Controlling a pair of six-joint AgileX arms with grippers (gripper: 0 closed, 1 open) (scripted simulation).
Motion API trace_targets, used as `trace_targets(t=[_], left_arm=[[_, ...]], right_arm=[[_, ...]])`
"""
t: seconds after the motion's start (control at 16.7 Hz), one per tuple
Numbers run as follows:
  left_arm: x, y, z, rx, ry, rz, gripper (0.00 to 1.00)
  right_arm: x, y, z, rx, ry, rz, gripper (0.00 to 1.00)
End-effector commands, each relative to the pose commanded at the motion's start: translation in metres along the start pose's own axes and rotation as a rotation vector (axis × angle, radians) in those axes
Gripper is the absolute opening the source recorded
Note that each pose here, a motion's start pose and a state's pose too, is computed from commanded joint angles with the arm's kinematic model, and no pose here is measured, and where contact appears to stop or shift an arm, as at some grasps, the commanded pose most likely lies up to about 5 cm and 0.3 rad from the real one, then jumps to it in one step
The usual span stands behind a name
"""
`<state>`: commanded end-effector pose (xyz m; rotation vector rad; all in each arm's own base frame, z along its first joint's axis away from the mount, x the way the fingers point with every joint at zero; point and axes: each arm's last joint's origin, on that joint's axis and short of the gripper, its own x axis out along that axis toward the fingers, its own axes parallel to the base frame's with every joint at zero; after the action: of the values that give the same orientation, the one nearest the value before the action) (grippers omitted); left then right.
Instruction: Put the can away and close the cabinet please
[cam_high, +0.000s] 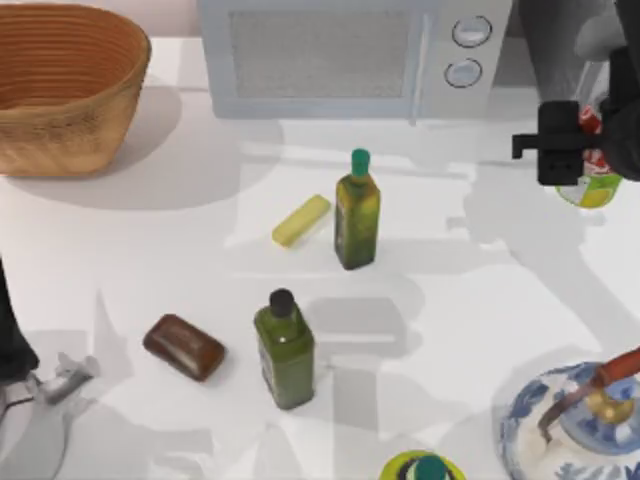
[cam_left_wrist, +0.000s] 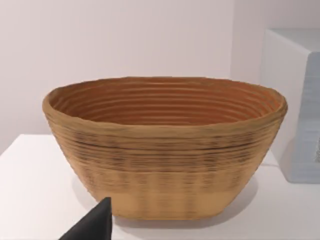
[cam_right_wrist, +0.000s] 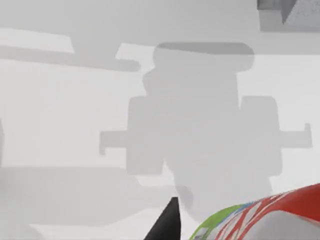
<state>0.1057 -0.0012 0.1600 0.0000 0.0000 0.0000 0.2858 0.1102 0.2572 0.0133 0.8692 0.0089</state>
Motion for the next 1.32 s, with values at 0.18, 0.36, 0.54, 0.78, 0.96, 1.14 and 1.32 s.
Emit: trace_targets(t=[0.18,0.36,0.54,0.78,0.96,1.14,1.32], left_arm=[[0.0,0.0,0.0,0.0,0.0,0.0,1.0],[0.0,0.0,0.0,0.0,0.0,0.0,1.0],[0.0,0.0,0.0,0.0,0.0,0.0,1.0],[0.0,0.0,0.0,0.0,0.0,0.0,1.0],[0.0,0.0,0.0,0.0,0.0,0.0,1.0],[0.0,0.0,0.0,0.0,0.0,0.0,1.0],[0.0,0.0,0.0,0.0,0.0,0.0,1.0]], right_arm=[[-0.021,-0.015,0.0,0.012,-0.114,0.063,0.0],[-0.053,-0.038,-0.008,0.023,-0.294,0.129,0.0],[-0.086,-0.065,-0.042,0.022,-0.5,0.163,0.0],[-0.092,-0.094,-0.121,0.004,-0.711,0.122,0.0],[-0.07,-0.105,-0.168,-0.003,-0.798,0.055,0.0],[-0.051,-0.111,-0.191,-0.007,-0.85,0.005,0.0],[-0.043,-0.112,-0.199,-0.013,-0.869,-0.009,0.0]])
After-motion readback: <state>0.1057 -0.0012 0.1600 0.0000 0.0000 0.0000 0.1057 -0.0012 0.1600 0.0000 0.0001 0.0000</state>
